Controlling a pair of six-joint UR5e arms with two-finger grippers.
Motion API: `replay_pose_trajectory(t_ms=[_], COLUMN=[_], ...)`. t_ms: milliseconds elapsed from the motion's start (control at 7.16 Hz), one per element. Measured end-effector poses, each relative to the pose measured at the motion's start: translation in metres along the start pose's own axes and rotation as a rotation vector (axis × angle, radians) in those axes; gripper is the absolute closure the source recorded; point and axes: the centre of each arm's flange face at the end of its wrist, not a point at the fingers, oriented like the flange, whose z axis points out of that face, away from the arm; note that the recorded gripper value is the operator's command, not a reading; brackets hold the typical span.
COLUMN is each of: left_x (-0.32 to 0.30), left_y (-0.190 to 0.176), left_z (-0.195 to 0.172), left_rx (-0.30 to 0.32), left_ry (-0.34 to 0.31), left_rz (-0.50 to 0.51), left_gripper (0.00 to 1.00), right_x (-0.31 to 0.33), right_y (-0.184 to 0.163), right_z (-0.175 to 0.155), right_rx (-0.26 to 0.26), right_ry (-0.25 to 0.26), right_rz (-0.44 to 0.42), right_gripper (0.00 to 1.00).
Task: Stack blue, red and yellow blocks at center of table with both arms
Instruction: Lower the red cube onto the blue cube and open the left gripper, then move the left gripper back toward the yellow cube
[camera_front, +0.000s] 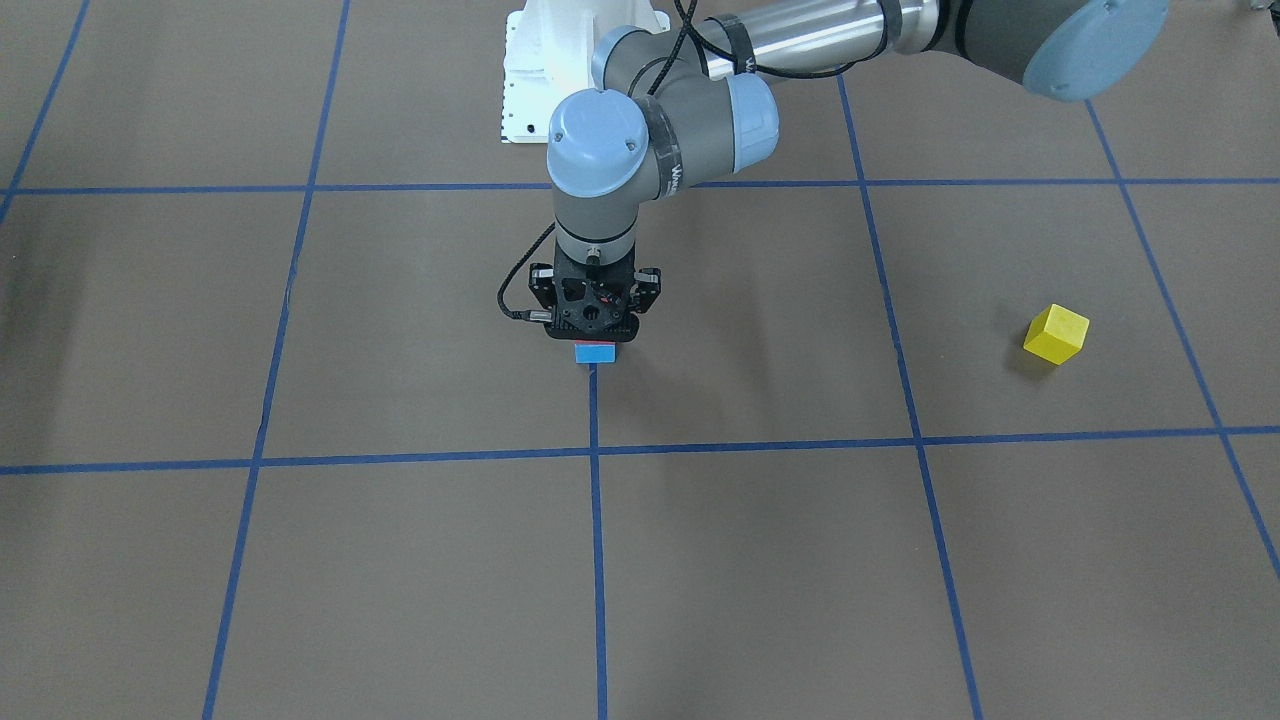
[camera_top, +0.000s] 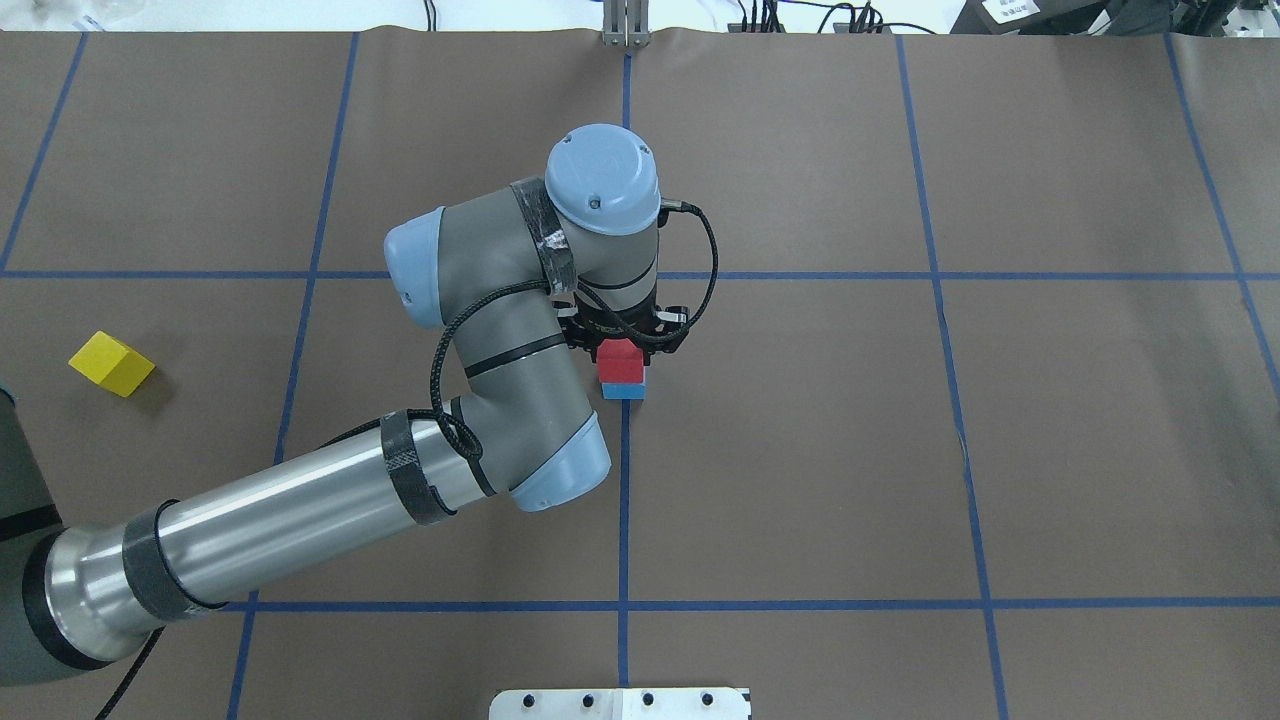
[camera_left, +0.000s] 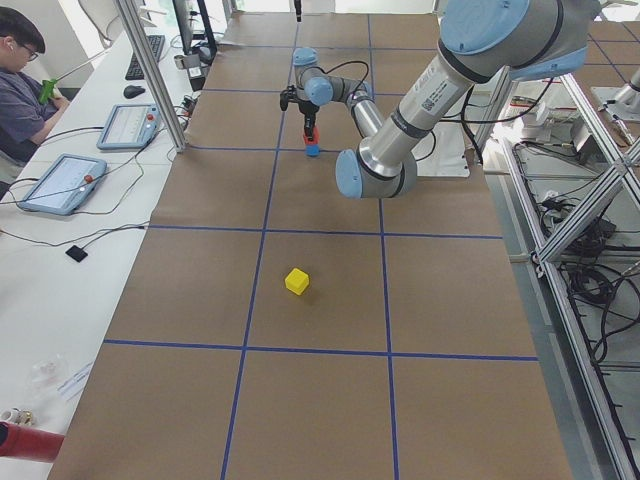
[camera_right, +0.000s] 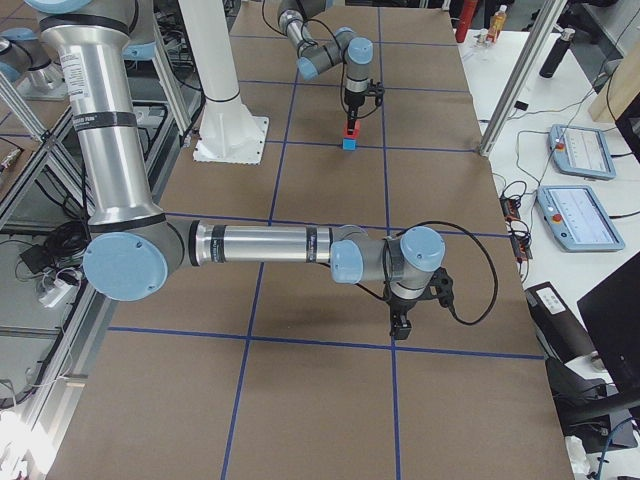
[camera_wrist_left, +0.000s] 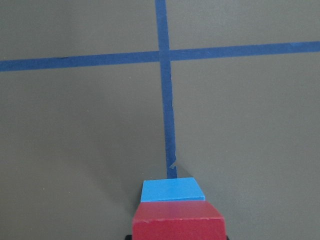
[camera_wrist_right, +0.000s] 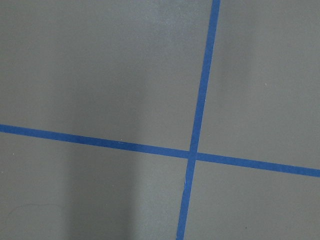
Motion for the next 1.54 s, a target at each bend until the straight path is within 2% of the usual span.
replay_pose_trajectory(t_ms=[140,698,978,1257,1536], left_x=[0.0,0.003,-0.027,-0.126,-0.28], left_y=[0.0,0.002,-0.009,-0.022,-0.033], left_z=[0.0,-0.02,-0.073,-0.107,-0.11], left_rx=[0.001,0.016,0.024,0.027,0.019], left_ry=[0.0,0.026,0.036,-0.018,-0.102], left_rz=[-0.006,-0.023,-0.005,0.087,0.186], left_gripper=[0.0,0.0,0.0,0.0,0.0], right_x=[-0.001,0.001,0.013,0.017,0.016], right_y=[-0.001,-0.002,0.009,0.035,0.047], right_z=[-0.001,-0.007,-0.019,-0.031,-0.045], right_rx=[0.001,0.011,0.032,0.056,0.073], right_ry=[0.0,-0.004,-0.022,-0.027,-0.027], right_rz=[-0.001,0.002,0.028,0.034,0.041], right_gripper=[0.01,0.01,0.01,0.01,0.01])
